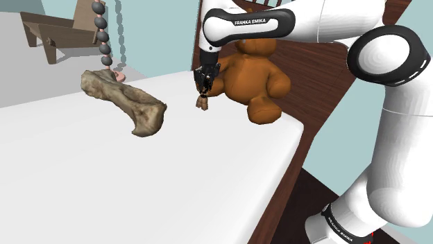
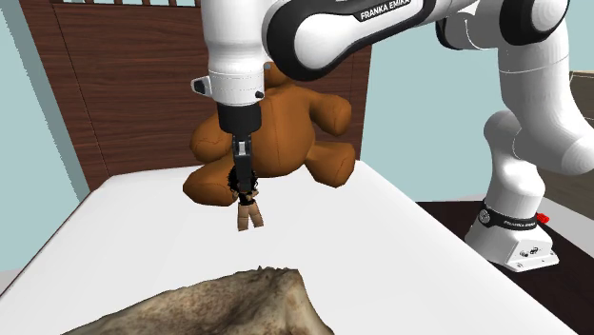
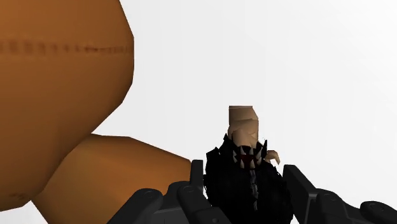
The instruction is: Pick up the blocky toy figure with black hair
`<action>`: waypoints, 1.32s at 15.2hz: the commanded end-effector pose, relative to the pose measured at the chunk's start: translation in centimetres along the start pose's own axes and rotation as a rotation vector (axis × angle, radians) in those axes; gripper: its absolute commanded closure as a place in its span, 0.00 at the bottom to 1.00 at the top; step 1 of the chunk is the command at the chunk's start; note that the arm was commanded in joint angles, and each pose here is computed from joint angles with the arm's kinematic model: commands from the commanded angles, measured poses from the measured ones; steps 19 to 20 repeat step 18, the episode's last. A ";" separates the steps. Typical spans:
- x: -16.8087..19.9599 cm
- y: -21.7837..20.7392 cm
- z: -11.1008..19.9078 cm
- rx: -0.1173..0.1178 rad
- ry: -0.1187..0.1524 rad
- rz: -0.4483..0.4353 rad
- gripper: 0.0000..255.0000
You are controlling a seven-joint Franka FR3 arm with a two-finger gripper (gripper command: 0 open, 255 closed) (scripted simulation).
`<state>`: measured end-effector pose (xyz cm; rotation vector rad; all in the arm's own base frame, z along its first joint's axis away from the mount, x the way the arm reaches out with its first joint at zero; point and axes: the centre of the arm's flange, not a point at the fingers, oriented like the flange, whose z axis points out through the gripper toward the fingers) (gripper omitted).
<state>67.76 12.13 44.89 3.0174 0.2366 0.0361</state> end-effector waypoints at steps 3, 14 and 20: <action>0.0 0.0 -1.0 0.001 -0.002 -0.001 1.00; 0.1 0.7 -6.8 0.001 -0.002 -0.001 1.00; 0.1 0.9 -7.9 0.001 -0.002 -0.001 1.00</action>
